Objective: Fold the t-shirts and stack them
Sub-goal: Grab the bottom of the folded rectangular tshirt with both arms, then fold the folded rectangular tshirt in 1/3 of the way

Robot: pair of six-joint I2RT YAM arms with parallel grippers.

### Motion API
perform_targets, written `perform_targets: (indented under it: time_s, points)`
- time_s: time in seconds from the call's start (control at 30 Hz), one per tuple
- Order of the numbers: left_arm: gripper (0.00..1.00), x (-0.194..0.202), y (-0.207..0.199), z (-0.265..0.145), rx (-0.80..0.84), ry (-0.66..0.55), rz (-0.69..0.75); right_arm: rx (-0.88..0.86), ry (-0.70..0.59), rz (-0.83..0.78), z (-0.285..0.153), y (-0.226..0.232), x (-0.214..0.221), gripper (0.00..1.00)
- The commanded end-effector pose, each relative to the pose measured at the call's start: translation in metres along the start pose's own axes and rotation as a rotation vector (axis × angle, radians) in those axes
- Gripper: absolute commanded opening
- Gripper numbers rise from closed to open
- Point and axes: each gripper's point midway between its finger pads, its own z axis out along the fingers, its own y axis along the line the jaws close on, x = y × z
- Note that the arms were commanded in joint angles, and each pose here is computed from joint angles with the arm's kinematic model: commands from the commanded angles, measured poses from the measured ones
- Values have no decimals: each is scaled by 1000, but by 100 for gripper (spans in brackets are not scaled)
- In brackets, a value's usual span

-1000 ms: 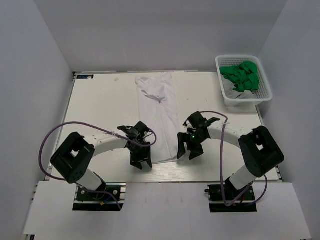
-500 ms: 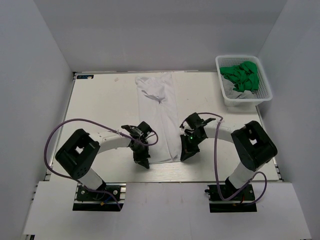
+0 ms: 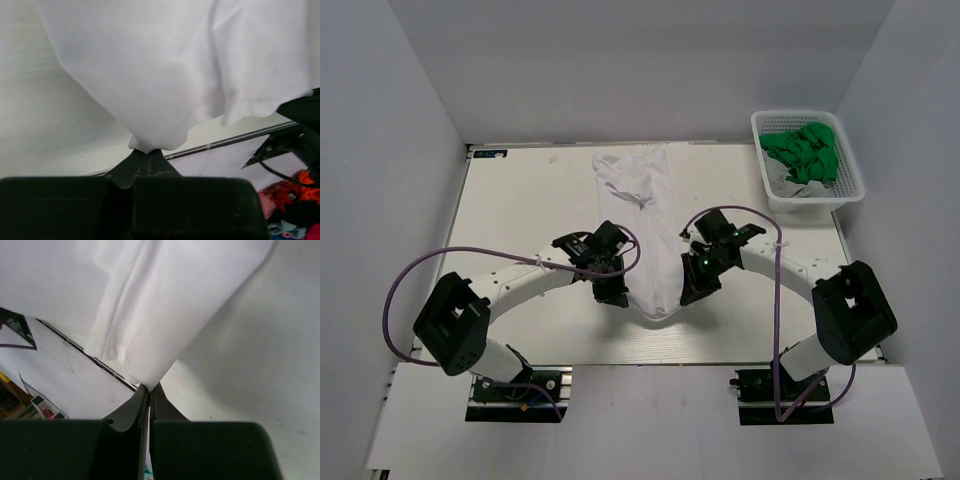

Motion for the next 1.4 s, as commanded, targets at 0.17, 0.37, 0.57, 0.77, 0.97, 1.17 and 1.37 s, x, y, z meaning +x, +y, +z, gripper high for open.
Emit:
perform_targets:
  time_s: [0.17, 0.37, 0.57, 0.77, 0.97, 1.17, 1.37]
  points:
    - [0, -55, -8, -23, -84, -184, -61, 91, -128, -23, -30, 12, -77, 0]
    - [0, -107, -15, -43, -118, -287, -150, 100, -157, 28, -36, 12, -123, 0]
    - [0, -152, -16, -53, -128, -346, -184, 72, -199, 16, -47, 19, -169, 0]
    - [0, -192, -18, -50, -128, -372, -160, 28, -209, 5, -47, 21, -208, 0]
    - [0, -219, -10, -40, -127, -355, -165, -4, -249, 2, -42, 20, -247, 0]
    - [0, -238, 8, -25, -142, -334, -218, -8, -297, 58, -36, 7, -274, 0]
    - [0, -261, 11, -15, -111, -348, -231, -40, -330, 116, -22, -8, -297, 0]
